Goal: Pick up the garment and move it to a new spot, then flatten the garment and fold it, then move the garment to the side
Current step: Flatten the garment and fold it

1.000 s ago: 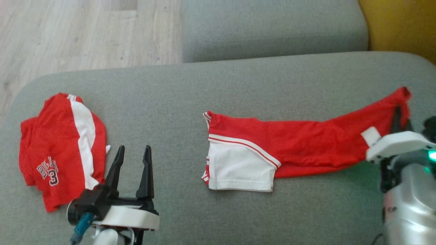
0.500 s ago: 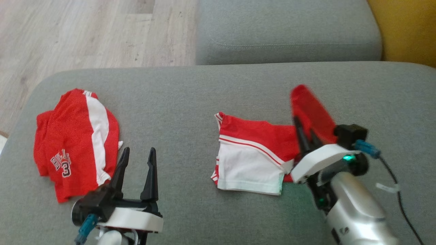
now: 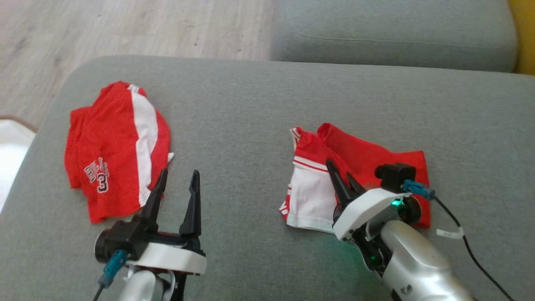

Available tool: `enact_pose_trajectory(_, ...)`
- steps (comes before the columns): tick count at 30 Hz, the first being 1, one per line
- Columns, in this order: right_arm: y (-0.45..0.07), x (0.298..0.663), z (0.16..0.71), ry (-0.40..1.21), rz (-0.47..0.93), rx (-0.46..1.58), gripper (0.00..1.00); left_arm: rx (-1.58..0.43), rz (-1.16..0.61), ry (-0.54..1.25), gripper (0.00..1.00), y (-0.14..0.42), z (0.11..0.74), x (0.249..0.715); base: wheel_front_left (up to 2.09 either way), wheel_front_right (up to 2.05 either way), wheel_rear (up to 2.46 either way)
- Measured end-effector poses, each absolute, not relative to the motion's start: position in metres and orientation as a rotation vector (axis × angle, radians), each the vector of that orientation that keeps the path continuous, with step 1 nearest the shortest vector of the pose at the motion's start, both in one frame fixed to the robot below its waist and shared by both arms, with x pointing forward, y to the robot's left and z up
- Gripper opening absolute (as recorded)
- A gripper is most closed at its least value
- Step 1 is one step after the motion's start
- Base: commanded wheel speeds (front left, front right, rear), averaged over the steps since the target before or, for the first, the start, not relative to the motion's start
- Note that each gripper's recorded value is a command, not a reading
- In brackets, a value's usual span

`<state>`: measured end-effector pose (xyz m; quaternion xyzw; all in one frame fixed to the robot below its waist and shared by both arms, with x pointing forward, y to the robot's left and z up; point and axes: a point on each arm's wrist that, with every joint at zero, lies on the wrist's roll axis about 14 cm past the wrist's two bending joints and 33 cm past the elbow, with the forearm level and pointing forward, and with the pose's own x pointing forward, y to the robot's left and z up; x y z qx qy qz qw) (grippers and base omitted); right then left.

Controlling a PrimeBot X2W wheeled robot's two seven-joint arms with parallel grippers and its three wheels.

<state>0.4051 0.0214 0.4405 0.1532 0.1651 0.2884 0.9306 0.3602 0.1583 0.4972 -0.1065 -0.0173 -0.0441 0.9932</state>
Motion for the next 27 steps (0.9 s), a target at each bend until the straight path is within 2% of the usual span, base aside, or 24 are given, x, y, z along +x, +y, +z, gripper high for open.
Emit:
enact_pose_trajectory(3,0.031,0.404,0.436,0.361,0.616,0.324,0.00,-0.213,-0.079,-0.021,1.00,0.161,0.493,0.360,0.00,0.00,0.00)
enact_pose_trajectory(5,0.039,0.400,0.434,0.382,0.632,0.361,1.00,-0.214,-0.075,-0.012,1.00,0.162,0.490,0.360,0.00,0.00,0.00)
enact_pose_trajectory(11,0.053,0.391,0.436,0.414,0.662,0.443,1.00,-0.214,-0.084,-0.003,1.00,0.160,0.487,0.364,0.00,0.00,0.00)
enact_pose_trajectory(15,0.038,0.414,0.454,0.353,0.612,0.439,1.00,-0.214,-0.098,-0.034,1.00,0.157,0.497,0.372,0.00,0.00,0.00)
enact_pose_trajectory(20,-0.009,0.457,0.500,0.154,0.502,0.325,1.00,-0.218,-0.115,-0.071,1.00,0.151,0.510,0.379,0.00,0.00,0.00)
enact_pose_trajectory(24,-0.069,0.467,0.512,0.062,0.343,0.256,1.00,-0.222,-0.132,-0.102,1.00,0.145,0.520,0.384,0.00,0.00,0.00)
enact_pose_trajectory(27,-0.104,0.461,0.518,0.000,0.258,0.180,1.00,-0.225,-0.150,-0.107,1.00,0.139,0.522,0.383,0.00,0.00,0.00)
